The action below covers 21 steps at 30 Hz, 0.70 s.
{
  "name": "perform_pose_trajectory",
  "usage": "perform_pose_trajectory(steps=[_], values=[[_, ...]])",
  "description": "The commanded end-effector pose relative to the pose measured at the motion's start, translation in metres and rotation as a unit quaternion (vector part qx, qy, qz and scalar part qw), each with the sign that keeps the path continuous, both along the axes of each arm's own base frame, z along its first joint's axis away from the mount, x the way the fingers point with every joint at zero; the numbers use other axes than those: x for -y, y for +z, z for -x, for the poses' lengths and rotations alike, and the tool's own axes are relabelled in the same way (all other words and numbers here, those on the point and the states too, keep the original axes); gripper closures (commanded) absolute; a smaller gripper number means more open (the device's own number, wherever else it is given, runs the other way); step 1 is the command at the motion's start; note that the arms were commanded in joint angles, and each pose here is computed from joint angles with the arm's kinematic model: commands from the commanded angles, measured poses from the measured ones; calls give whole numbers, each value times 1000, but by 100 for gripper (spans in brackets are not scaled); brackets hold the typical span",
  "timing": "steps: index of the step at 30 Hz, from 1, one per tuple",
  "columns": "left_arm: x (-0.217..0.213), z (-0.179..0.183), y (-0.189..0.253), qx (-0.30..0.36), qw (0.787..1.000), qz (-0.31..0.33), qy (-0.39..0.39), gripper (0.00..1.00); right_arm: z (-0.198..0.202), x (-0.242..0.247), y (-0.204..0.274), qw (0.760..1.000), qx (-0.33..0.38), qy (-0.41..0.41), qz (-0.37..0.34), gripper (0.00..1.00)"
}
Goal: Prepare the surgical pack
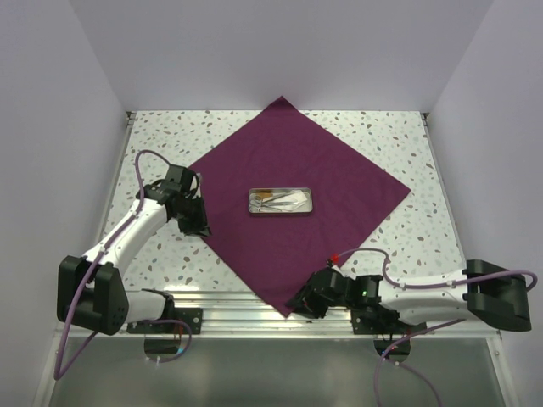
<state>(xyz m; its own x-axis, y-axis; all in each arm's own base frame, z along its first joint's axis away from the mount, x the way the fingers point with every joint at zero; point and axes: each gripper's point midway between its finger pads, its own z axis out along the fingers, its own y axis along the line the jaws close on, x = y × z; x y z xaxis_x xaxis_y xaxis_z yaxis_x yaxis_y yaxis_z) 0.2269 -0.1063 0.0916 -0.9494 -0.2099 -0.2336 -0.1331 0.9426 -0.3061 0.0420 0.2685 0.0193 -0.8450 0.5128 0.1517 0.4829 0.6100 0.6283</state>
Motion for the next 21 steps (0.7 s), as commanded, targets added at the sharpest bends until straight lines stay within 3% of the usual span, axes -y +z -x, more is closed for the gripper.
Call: perform_pose_trajectory(steps=[1, 5, 9, 14, 21], values=[[0, -10, 9, 18, 1000, 1, -9, 81, -8, 21, -31, 998, 13, -25, 63, 67], [0, -11, 10, 20, 1000, 0, -13, 81, -7, 9, -29, 998, 13, -15, 60, 68], [-1, -10, 8, 17, 1000, -3, -15, 81, -6, 3, -28, 998, 13, -12, 61, 77], [-4, -11, 9, 20, 1000, -9, -18, 81, -10, 6, -19, 997, 25, -16, 70, 98], [-7, -19, 15, 33, 999, -23, -17, 81, -21, -2, 20, 997, 70, -10, 41, 100]])
